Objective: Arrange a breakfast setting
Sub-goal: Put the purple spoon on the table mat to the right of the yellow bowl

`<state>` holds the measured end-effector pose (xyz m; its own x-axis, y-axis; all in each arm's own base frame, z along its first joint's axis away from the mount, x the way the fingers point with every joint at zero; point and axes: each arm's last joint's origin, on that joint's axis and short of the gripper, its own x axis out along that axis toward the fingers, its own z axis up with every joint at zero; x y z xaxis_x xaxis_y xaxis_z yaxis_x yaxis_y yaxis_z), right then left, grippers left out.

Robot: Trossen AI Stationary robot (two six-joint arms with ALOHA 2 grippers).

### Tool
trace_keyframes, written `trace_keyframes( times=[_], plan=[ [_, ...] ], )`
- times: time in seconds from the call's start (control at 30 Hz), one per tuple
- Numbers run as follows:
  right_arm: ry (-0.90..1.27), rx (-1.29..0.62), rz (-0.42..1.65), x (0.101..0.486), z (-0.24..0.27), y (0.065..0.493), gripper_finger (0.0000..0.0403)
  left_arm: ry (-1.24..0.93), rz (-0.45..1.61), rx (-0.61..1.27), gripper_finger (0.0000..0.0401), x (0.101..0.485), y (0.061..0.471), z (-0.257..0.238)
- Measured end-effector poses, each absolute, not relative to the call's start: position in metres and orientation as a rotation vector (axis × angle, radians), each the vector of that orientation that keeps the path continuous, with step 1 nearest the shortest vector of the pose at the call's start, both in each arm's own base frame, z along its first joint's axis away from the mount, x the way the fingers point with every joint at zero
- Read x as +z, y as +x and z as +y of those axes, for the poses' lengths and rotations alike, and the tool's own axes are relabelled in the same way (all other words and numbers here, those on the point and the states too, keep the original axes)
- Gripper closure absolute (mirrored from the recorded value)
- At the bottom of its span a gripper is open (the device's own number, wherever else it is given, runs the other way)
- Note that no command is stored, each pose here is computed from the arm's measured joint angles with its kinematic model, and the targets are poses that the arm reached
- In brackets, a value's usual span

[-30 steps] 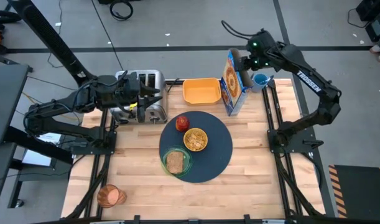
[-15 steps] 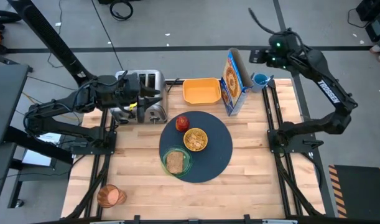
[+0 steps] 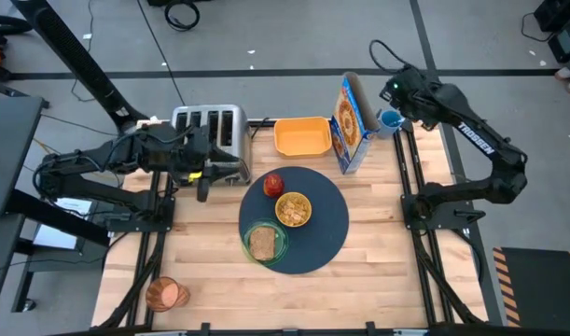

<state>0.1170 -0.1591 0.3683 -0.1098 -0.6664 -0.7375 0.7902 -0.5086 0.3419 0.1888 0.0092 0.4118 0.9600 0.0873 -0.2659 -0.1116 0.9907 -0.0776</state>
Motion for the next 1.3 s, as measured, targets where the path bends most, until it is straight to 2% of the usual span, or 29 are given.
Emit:
trace_keyframes(
  times=[0.13, 0.27, 0.53, 0.67, 0.97, 1.3],
  plan=[
    [1.186, -1.88, 0.135, 0.345, -0.172, 0.11, 0.0257, -0.109, 0.325, 0.069, 0.0268, 0.408, 0.18, 0.006],
    [1.205, -1.934, 0.199, 0.331, -0.187, 0.107, 0.0257, -0.106, 0.331, 0.073, 0.0268, 0.408, 0.175, 0.006],
    [1.257, -2.167, 0.292, 0.294, -0.2, 0.107, 0.0255, -0.049, 0.315, 0.133, 0.0268, 0.41, 0.172, 0.017],
    [1.283, -2.259, 0.181, 0.27, -0.198, 0.106, 0.0256, -0.028, 0.316, 0.172, 0.0268, 0.41, 0.171, 0.022],
    [1.353, -2.227, -0.067, 0.25, -0.206, 0.109, 0.0247, 0.033, 0.312, 0.224, 0.0268, 0.412, 0.17, 0.033],
    [1.34, -2.191, -0.233, 0.233, -0.213, 0.111, 0.0197, 0.045, 0.316, 0.268, 0.0268, 0.412, 0.168, 0.041]
  ],
)
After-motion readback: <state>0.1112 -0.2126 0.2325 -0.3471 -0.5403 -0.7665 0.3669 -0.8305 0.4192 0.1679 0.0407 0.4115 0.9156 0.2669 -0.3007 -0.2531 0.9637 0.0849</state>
